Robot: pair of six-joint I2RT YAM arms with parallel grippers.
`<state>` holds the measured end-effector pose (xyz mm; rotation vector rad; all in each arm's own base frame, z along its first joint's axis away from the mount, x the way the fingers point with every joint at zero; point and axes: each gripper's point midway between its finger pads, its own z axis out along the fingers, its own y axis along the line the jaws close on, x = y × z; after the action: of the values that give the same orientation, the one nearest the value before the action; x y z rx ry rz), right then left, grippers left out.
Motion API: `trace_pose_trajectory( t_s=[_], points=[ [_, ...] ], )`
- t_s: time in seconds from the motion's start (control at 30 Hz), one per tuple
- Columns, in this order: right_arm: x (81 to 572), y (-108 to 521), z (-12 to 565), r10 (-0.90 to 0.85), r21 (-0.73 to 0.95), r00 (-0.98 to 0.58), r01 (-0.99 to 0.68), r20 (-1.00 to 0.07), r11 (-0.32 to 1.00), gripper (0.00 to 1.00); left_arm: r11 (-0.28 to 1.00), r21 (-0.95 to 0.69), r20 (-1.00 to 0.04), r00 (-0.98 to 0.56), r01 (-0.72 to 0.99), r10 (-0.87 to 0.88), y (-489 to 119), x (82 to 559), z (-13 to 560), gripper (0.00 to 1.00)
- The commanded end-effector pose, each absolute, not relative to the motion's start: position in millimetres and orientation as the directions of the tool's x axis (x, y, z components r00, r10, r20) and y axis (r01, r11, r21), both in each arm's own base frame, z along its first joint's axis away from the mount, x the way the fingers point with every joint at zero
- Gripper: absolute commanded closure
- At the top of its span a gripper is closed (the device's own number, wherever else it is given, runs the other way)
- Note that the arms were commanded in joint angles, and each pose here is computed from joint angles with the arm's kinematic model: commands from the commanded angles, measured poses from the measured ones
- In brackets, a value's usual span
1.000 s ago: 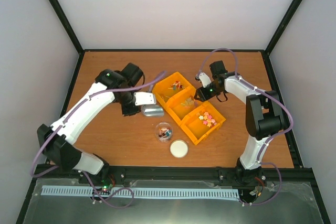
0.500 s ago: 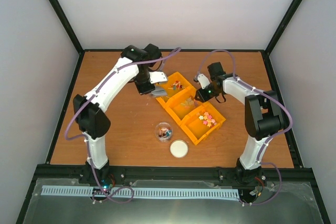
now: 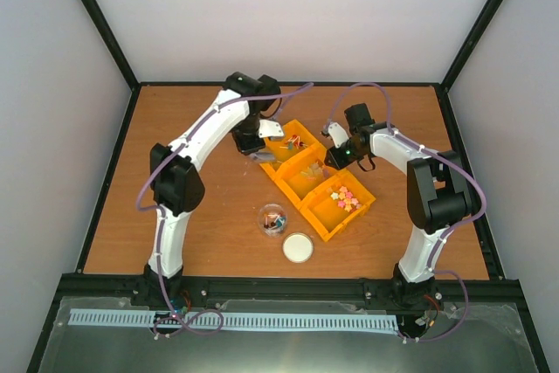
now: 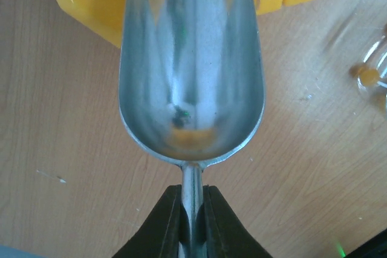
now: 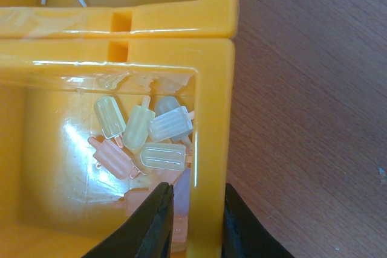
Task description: Pack the candies
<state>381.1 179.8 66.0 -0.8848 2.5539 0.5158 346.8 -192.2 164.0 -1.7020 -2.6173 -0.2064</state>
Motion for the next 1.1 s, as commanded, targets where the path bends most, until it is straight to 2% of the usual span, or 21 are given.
trace_pose_trajectory(
  t_s=[0.0, 0.5, 1.07],
  points=[
    [380.4, 186.8, 70.4, -0.504, 0.218, -0.710, -0.661, -0.491, 0.718, 0.80, 0.333, 0.115, 0.081, -0.343, 0.936, 0.936, -204.5, 356.3, 164.7, 0.99],
    [379.8, 188.7, 66.5, -0.499, 0.237, -0.720, -0.655, -0.481, 0.717, 0.97, 0.200, 0.021, 0.139, -0.201, 0.980, 0.970, -234.5, 354.9, 116.7, 0.99],
    [376.4, 199.1, 64.2, -0.515, 0.251, -0.700, -0.683, -0.495, 0.686, 0.97, 0.280, -0.074, 0.002, -0.280, 0.957, 0.960, -279.0, 366.9, 58.4, 0.99]
  ],
)
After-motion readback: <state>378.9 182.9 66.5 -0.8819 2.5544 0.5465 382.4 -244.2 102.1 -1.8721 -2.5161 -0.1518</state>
